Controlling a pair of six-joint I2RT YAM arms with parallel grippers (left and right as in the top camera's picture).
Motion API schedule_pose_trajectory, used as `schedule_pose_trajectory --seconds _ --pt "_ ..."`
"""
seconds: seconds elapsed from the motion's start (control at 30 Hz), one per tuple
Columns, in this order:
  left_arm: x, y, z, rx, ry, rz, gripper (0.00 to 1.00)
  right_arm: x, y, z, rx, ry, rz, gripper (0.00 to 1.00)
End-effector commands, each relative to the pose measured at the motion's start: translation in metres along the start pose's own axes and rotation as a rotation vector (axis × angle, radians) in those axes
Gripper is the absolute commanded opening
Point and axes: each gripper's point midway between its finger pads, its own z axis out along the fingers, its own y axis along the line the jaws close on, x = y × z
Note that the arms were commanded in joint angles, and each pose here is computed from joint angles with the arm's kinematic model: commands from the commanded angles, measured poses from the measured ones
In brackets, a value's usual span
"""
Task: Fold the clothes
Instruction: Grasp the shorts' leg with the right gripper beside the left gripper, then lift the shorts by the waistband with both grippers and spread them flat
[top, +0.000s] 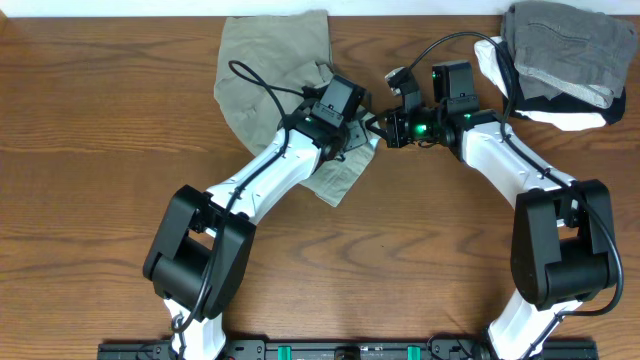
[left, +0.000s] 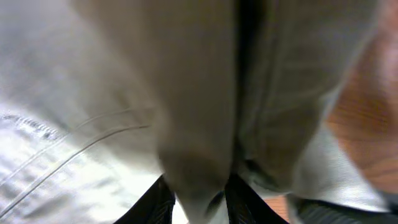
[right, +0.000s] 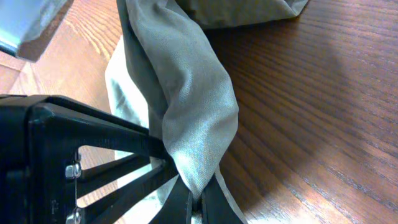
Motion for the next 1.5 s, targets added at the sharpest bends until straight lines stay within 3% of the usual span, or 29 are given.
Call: schedule_pose_trajectory --seconds 0.0,0.63,0.67,0.7,0.73,0.87,1.03,1.23,1.47 --pt "0.001 -0.004 -0.002 0.018 0.003 0.006 0.30 -0.018 0.013 -0.014 -0.035 -0.043 -0.020 0.01" --pt "0.012 -0.010 0.021 0.049 0.027 0.052 0.31 -0.017 0.017 -0.013 -0.056 -0.042 -0.028 0.01" --pt "0.013 -0.009 0.024 0.044 0.032 0.053 0.25 -0.017 0.017 -0.013 -0.056 -0.042 -0.028 0.01" --pt "0.014 -0.007 0.026 0.039 0.036 0.053 0.10 -0.017 0.017 -0.013 -0.056 -0.041 -0.027 0.01" --pt "0.015 -0.007 0.027 0.037 0.038 0.053 0.06 -0.017 0.017 -0.013 -0.056 -0.041 -0.027 0.01" --pt "0.007 -0.009 0.017 0.050 0.018 0.133 0.06 -0.018 0.014 -0.015 -0.051 -0.046 -0.014 0.01" --pt "-0.025 -0.014 -0.032 0.076 -0.071 0.195 0.06 -0.028 -0.002 -0.030 -0.025 -0.087 0.040 0.01" --pt "-0.082 -0.001 -0.126 0.069 -0.275 0.179 0.06 -0.054 -0.006 -0.065 -0.022 -0.191 0.054 0.01" --pt "-0.119 0.010 -0.237 0.139 -0.495 0.181 0.06 -0.101 0.033 -0.129 0.005 -0.372 -0.082 0.01"
